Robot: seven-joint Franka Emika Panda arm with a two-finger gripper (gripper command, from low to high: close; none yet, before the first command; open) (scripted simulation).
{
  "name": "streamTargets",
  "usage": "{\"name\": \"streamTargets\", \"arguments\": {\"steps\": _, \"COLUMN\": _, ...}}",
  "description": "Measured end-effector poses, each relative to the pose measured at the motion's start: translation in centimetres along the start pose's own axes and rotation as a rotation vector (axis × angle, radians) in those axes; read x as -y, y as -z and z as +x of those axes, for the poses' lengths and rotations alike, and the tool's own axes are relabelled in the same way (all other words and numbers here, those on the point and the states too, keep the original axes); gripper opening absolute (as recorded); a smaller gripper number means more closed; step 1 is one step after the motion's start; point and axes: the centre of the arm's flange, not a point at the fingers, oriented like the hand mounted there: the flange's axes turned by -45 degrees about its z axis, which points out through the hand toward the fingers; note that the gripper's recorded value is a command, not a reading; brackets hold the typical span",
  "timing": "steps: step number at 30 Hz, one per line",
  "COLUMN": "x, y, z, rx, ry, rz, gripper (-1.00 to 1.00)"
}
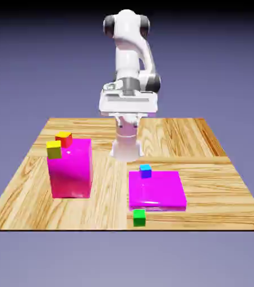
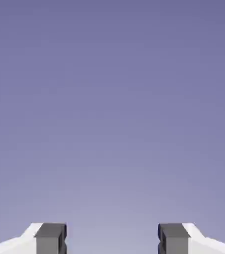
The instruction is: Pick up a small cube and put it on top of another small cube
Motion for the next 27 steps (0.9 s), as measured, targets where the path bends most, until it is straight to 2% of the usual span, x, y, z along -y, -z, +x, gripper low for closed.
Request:
{"name": "streamTargets", "arguments": {"steps": 12, "x": 2.0, "y": -13.5, "z": -2.5, "rx": 0.360, "ry": -0.007, "rz": 0.020, "gripper": 0.00}}
{"name": "streamTargets", "arguments": {"steps": 23, "x": 4.3, "y": -25.7, "z": -9.8, "rx": 0.689, "ry": -0.014, "rz": 0.027, "gripper": 0.00}}
{"name": "streamTargets", "arguments": {"steps": 27, "x": 4.5, "y": -28.0, "z": -11.6, "rx": 0.699, "ry": -0.014, "rz": 0.027, "gripper": 0.00}}
